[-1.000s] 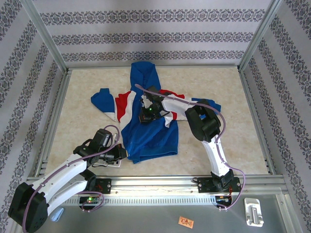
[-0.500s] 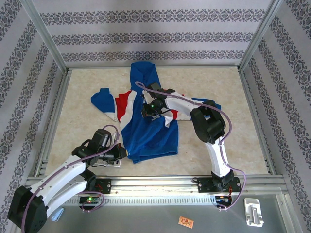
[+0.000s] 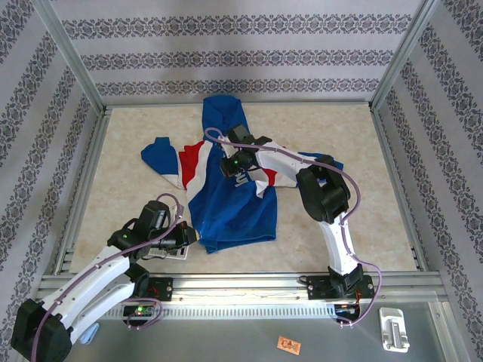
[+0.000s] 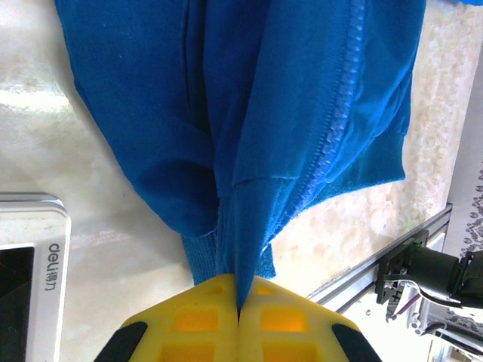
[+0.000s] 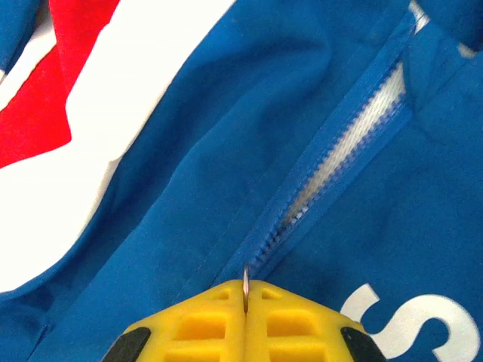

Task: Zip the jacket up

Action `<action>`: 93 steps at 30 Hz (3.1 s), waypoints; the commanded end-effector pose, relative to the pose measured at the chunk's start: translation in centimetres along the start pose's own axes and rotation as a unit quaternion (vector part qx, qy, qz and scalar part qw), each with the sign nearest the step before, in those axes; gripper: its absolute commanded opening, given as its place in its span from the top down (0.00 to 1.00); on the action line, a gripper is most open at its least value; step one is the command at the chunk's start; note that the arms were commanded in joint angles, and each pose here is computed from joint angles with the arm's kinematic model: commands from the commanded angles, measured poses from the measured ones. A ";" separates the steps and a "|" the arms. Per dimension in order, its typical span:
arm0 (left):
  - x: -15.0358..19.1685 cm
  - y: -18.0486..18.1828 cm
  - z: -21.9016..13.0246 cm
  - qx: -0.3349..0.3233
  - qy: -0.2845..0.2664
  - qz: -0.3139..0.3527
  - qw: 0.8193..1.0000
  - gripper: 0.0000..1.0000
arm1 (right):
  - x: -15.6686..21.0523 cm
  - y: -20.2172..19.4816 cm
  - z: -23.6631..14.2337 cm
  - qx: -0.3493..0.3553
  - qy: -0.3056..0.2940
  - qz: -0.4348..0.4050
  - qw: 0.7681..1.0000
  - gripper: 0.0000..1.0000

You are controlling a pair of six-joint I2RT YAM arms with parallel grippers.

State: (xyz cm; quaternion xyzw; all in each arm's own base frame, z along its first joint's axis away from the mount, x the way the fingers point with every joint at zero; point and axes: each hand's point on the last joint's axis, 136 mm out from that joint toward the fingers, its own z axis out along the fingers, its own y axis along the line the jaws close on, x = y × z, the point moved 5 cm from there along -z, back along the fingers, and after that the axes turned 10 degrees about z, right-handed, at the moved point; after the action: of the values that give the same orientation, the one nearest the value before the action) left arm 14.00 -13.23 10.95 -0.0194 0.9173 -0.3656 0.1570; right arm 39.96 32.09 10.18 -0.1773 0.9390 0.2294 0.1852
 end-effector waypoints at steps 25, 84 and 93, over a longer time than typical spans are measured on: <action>0.3 -2.0 -2.1 0.045 -0.009 -0.019 0.999 1.00 | -11.5 -6.6 -3.3 0.049 -0.159 -0.010 0.986 1.00; -14.4 -6.0 -10.8 -0.156 -0.127 0.226 0.953 0.36 | -7.0 -7.7 -21.8 0.098 -0.288 0.009 0.953 0.23; -17.3 -3.7 -12.5 -0.240 -0.290 0.286 0.881 0.18 | 4.3 -9.7 -25.6 0.165 -0.356 0.056 0.918 0.02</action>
State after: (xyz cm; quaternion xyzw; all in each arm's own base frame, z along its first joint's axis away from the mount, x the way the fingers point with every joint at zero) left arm 25.03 -6.48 26.19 0.1029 0.8858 -0.1150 0.4378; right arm 34.36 12.24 25.42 -0.0420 0.8674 0.1566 0.4705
